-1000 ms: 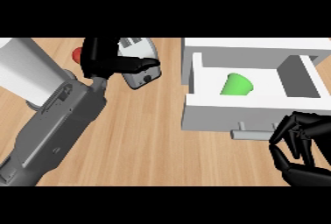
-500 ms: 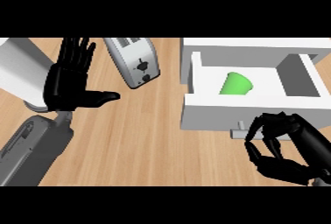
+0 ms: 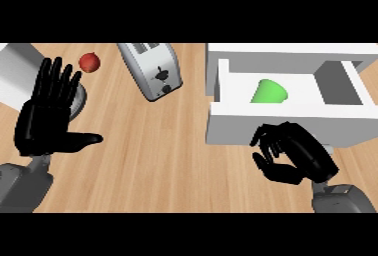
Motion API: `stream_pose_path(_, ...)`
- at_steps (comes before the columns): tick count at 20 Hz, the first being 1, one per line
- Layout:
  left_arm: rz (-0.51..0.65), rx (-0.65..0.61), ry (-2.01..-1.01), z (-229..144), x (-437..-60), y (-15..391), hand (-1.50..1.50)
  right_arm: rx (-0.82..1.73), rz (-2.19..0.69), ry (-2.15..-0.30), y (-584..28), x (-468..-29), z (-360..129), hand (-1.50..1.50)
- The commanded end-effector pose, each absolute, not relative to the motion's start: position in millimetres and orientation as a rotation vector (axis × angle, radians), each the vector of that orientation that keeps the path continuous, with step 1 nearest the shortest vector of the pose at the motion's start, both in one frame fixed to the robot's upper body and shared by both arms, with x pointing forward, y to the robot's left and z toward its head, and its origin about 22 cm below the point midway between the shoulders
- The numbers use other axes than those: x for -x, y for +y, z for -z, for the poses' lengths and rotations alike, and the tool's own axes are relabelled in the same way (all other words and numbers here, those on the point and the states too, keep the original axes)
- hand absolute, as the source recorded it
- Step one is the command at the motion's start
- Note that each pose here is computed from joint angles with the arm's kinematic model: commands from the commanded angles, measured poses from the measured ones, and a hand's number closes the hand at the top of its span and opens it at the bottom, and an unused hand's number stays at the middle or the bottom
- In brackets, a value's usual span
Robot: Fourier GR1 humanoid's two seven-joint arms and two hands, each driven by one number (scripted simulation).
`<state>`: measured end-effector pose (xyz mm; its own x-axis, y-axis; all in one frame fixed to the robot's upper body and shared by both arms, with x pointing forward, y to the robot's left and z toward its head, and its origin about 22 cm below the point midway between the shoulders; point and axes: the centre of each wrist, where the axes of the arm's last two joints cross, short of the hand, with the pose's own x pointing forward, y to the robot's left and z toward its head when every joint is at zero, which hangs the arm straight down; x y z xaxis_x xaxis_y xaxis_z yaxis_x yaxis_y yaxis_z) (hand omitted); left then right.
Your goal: Pick up the cup, place it into the drawer and close the drawer
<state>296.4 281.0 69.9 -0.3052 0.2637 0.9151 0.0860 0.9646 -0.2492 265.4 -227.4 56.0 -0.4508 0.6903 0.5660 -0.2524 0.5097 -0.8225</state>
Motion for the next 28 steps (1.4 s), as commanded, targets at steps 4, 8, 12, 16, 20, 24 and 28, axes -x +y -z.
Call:
stream_pose_path(4, -0.190, 0.230, -1.871, -56.8, -271.0, 312.9, -1.50, 0.454, -1.229, -1.616, -209.5, -307.2, -29.2, -1.50)
stream_pose_path(8, -0.210, 0.239, -1.889, -72.5, -274.0, 326.8, -1.50, 0.454, -1.282, -1.557, -231.1, -319.1, 5.1, -1.50)
stream_pose_path(12, -0.182, 0.280, -1.878, -42.7, -261.7, 330.1, -1.50, 0.454, -1.273, -1.535, -203.9, -341.9, 26.7, -1.50)
stream_pose_path(16, -0.186, 0.258, -1.889, -44.9, -264.6, 352.1, -1.50, 0.410, -1.253, -1.542, -232.7, -361.6, 23.1, -1.50)
stream_pose_path(20, -0.203, 0.278, -1.866, -39.1, -259.6, 350.9, -1.50, 0.363, -1.192, -1.531, -227.1, -395.7, 2.5, -1.50)
stream_pose_path(24, -0.206, 0.301, -1.884, -41.7, -252.3, 354.9, -1.50, 0.362, -1.200, -1.505, -236.4, -401.5, 12.5, -1.50)
stream_pose_path(28, -0.178, 0.303, -1.881, -40.1, -266.6, 331.6, -1.50, 0.392, -1.207, -1.478, -251.4, -420.2, -14.6, -1.50)
